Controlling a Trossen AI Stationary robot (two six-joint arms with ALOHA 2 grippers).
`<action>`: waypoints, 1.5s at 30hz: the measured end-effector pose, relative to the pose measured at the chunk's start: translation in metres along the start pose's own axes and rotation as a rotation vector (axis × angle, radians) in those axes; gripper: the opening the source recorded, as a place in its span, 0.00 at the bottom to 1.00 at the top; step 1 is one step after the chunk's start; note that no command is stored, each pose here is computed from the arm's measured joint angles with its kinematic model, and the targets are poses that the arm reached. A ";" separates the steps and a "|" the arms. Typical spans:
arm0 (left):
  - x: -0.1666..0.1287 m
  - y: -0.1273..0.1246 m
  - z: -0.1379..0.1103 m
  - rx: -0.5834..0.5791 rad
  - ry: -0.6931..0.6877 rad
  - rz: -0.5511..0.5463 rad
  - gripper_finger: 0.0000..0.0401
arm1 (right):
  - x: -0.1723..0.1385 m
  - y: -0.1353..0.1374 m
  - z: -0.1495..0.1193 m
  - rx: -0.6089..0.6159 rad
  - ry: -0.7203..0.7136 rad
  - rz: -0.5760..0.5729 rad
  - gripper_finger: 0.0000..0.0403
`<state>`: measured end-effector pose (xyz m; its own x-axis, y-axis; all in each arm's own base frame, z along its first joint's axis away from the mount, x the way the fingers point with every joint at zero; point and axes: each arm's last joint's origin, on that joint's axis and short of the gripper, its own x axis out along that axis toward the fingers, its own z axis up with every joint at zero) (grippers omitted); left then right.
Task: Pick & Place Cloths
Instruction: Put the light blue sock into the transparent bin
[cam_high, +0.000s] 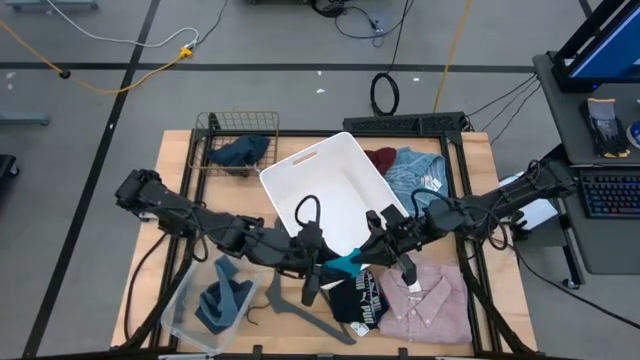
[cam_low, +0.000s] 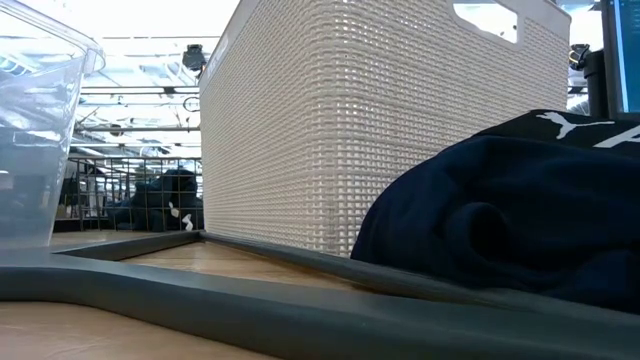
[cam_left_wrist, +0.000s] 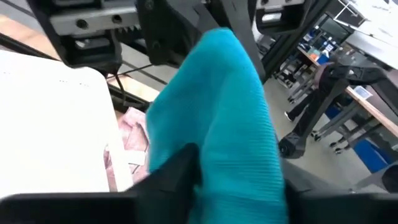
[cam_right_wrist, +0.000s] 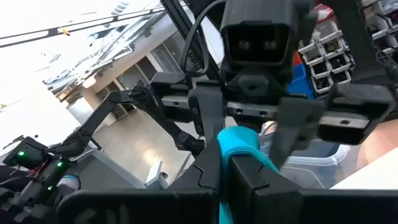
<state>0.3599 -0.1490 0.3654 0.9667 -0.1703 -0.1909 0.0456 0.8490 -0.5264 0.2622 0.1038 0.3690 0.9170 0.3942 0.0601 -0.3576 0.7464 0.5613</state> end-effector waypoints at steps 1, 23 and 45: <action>0.000 0.000 0.000 0.000 0.002 -0.002 0.28 | 0.000 0.000 0.000 0.000 0.000 0.000 0.00; -0.041 -0.017 -0.030 -0.276 0.358 0.081 0.01 | -0.002 0.013 -0.013 0.105 0.274 0.302 0.25; -0.153 -0.033 -0.065 -0.682 0.688 0.602 0.00 | -0.005 0.016 -0.017 0.006 0.366 0.449 0.25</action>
<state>0.1940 -0.1831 0.3578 0.4327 -0.2442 -0.8678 -0.7280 0.4731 -0.4961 0.2490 0.1229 0.3638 0.5545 0.8322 0.0051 -0.6961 0.4604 0.5509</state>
